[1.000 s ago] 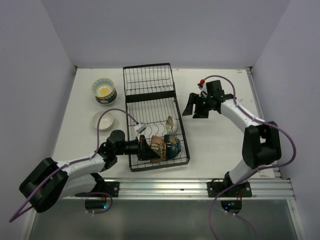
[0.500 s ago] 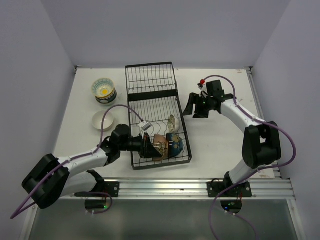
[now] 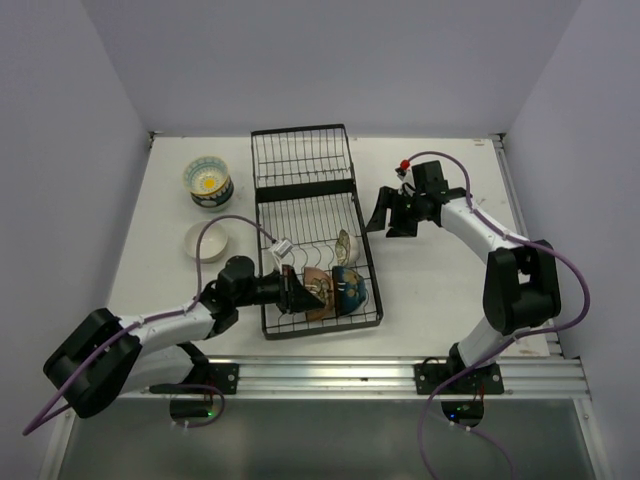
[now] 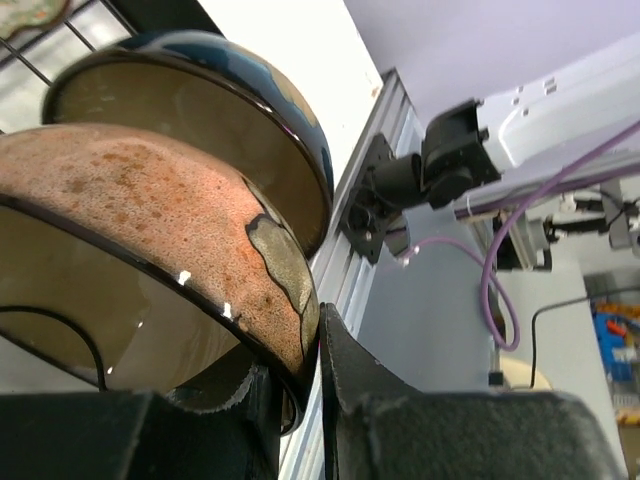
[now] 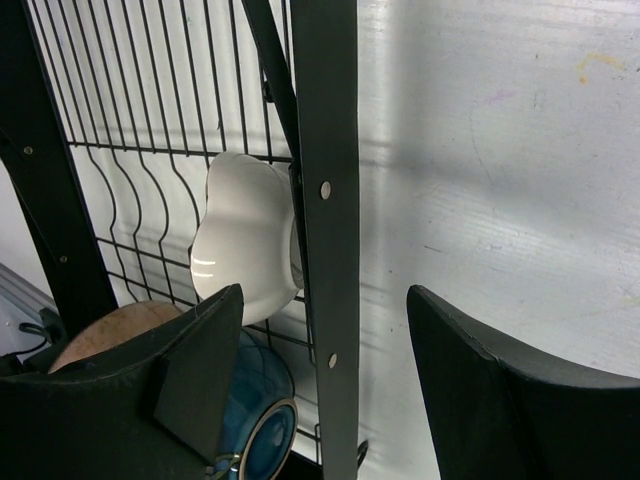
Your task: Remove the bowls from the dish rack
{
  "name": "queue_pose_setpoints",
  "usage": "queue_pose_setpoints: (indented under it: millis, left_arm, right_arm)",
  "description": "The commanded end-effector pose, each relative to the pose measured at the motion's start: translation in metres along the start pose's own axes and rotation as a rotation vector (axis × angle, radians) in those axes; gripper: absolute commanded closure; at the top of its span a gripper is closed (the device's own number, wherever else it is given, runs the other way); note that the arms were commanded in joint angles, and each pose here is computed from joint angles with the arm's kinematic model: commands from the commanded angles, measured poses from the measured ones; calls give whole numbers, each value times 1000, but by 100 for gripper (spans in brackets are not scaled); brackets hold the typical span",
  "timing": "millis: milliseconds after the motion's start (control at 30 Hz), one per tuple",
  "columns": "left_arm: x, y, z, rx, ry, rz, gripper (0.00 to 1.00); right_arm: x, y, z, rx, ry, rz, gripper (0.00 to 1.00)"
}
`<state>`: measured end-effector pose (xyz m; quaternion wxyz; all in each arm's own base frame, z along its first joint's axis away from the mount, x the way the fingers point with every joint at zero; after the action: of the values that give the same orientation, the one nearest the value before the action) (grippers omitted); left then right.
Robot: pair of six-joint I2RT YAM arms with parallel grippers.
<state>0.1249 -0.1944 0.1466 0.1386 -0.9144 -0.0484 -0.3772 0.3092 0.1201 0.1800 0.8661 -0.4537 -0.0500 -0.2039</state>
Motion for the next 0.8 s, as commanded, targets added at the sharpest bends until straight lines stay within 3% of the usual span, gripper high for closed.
queue_pose_setpoints:
  millis: [0,367,767]
  left_arm:
    - [36,2,-21,-91,62,-257,100]
    - [44,-6,-23,-30,-154,-468,100]
    - [48,-13,-21,-4,-255,-612,100]
  right_arm:
    - [8,-4,5,26,-24,-32,30]
    - [8,-5,4,27,-22,-34,30]
    - [7,-4,2,18,-19,-31,30]
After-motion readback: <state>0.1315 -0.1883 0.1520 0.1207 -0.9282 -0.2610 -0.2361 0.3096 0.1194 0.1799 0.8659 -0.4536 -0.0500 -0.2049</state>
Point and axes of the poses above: each gripper's point midway between its finger pads, its own y axis out along the fingers, its own z axis along the line the jaws close on, x = y × z, the point moved 10 cm from there along -y, back along the fingers, and after that the axes turned 11 degrees about y, right-handed, at the moved point
